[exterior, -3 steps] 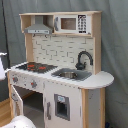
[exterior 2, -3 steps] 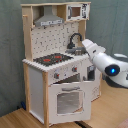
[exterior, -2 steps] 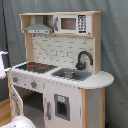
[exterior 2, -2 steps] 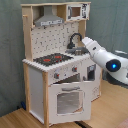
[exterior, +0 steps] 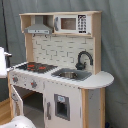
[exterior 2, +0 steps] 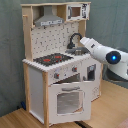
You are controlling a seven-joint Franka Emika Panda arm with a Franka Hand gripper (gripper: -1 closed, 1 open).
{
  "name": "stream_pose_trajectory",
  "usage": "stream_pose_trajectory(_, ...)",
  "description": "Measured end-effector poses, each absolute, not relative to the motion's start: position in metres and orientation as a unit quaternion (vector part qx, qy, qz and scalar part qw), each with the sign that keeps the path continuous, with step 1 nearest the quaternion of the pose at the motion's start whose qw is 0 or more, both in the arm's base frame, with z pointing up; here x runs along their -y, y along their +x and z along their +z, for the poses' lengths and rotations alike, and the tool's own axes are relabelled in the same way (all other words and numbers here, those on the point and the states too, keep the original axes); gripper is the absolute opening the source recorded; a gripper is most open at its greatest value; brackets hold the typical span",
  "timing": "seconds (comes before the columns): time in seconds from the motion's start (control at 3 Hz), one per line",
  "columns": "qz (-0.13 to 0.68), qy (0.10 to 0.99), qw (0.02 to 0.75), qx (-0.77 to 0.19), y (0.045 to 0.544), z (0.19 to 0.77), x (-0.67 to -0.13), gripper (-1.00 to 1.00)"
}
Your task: Play with the kitchen
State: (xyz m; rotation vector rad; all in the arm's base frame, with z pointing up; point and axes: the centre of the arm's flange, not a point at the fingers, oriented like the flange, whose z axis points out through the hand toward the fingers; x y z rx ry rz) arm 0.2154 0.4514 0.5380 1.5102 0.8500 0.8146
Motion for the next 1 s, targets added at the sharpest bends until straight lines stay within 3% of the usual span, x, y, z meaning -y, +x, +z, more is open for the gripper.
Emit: stream_pose_trajectory(1.0,0.227,0.680,0.534,-0.448,0.225,0.553,-0.419,1.00)
